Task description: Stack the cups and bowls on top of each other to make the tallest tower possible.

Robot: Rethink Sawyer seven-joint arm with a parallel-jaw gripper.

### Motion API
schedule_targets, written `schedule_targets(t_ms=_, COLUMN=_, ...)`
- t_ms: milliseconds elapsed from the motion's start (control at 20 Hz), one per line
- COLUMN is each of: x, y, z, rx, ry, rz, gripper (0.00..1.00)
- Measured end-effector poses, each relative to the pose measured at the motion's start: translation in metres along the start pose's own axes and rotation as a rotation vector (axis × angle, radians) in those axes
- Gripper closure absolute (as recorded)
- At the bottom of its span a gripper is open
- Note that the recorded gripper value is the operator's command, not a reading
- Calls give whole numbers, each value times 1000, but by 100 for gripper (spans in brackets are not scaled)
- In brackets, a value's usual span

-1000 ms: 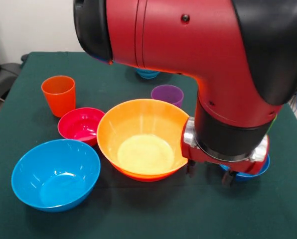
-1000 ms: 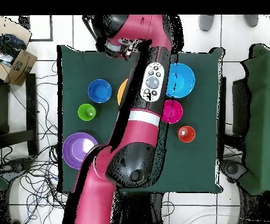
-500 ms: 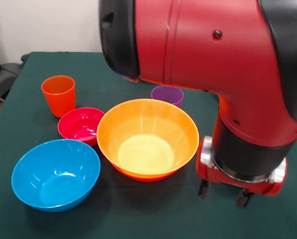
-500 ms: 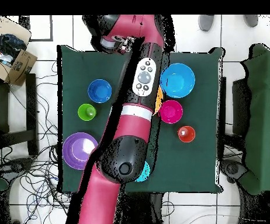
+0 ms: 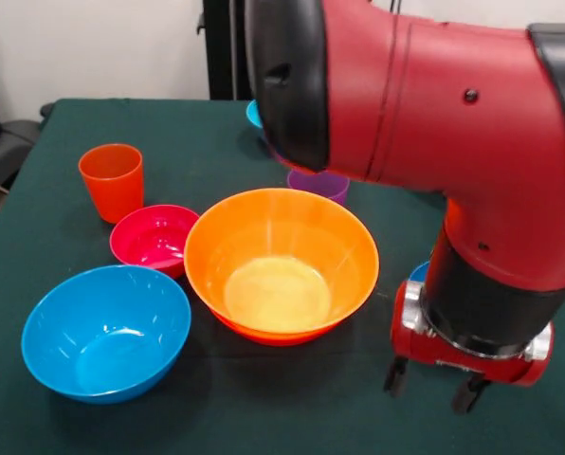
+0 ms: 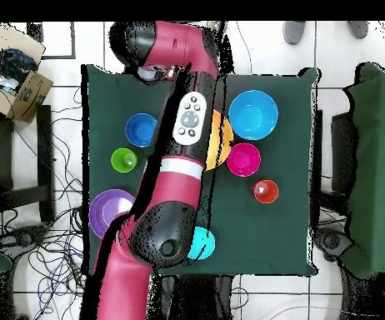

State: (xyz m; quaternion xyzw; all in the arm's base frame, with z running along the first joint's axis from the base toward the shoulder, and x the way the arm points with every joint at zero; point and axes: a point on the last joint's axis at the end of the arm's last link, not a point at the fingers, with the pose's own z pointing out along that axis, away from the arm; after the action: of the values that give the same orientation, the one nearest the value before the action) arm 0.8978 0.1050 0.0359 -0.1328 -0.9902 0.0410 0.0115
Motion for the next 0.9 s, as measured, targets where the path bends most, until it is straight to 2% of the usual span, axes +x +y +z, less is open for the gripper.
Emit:
schedule_targets(t_ms=150, x=13, y=3, z=-9, rx=30, ry=-7, rz=16, gripper=0)
schedule_targets(t_ms=400, x=48, y=13, z=-44, rx=61, ry=-24, rz=61, gripper=0)
schedule_targets(t_ms=500, x=61, y=18, z=-59, rx=62, ry=-27, rz=69, gripper=0)
schedule_targets(t_ms=600, x=75, y=24, z=-81, rx=53, ry=-32, rz=79, gripper=0)
schedule_targets(t_ms=650, x=85, y=28, z=-99, rx=50, ry=-40, rz=79, gripper=0)
schedule_targets(t_ms=900, x=95, y=32, z=-135, rx=16, ry=-77, rz=85, gripper=0)
